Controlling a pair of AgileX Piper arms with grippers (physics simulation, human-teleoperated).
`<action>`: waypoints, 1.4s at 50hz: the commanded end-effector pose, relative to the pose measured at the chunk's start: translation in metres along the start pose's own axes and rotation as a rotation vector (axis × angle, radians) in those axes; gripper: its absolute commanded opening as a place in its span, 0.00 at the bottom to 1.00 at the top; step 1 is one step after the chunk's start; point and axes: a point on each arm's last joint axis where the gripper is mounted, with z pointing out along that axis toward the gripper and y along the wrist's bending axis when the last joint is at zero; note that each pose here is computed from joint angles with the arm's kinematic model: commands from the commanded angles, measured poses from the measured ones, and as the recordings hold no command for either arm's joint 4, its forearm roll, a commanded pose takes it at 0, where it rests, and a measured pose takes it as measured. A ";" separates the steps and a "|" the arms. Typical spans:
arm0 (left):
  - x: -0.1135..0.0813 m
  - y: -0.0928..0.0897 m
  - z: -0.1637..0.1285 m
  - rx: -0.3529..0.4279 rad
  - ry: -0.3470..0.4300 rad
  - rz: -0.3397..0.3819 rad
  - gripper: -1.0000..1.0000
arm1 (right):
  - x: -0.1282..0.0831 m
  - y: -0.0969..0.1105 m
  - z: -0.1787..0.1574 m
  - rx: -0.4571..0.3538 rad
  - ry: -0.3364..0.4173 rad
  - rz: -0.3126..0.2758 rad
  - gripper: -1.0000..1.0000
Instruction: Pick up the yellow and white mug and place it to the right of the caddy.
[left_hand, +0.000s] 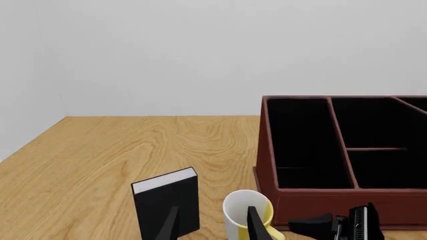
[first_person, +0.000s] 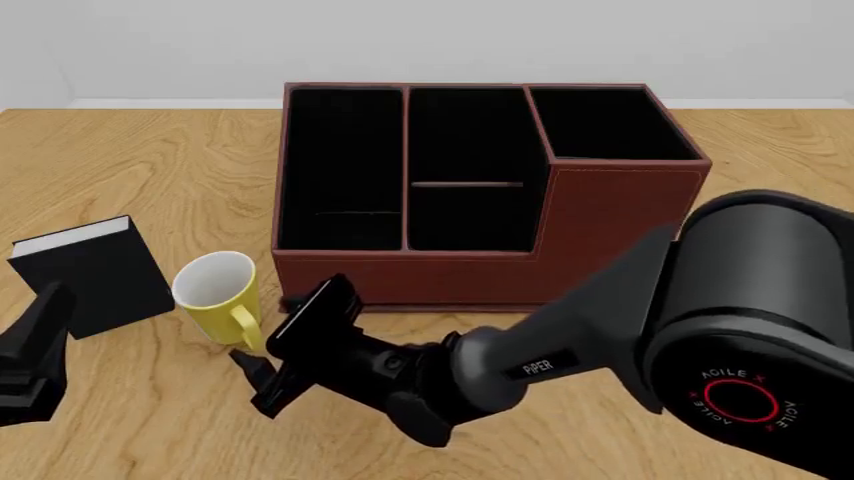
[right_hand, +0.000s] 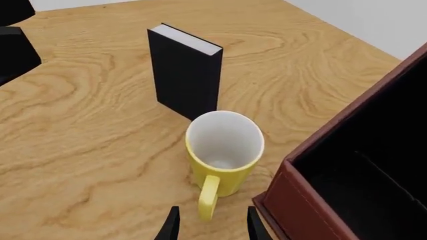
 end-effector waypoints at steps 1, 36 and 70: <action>0.000 0.000 0.000 0.000 0.000 0.000 1.00 | 0.002 0.002 0.009 -0.005 0.003 0.005 1.00; 0.000 0.000 0.000 0.000 0.000 0.000 1.00 | 0.008 0.009 0.025 -0.019 0.015 0.012 0.00; 0.000 0.000 0.000 0.000 0.000 0.000 1.00 | -0.016 0.010 -0.005 -0.022 -0.045 -0.040 0.00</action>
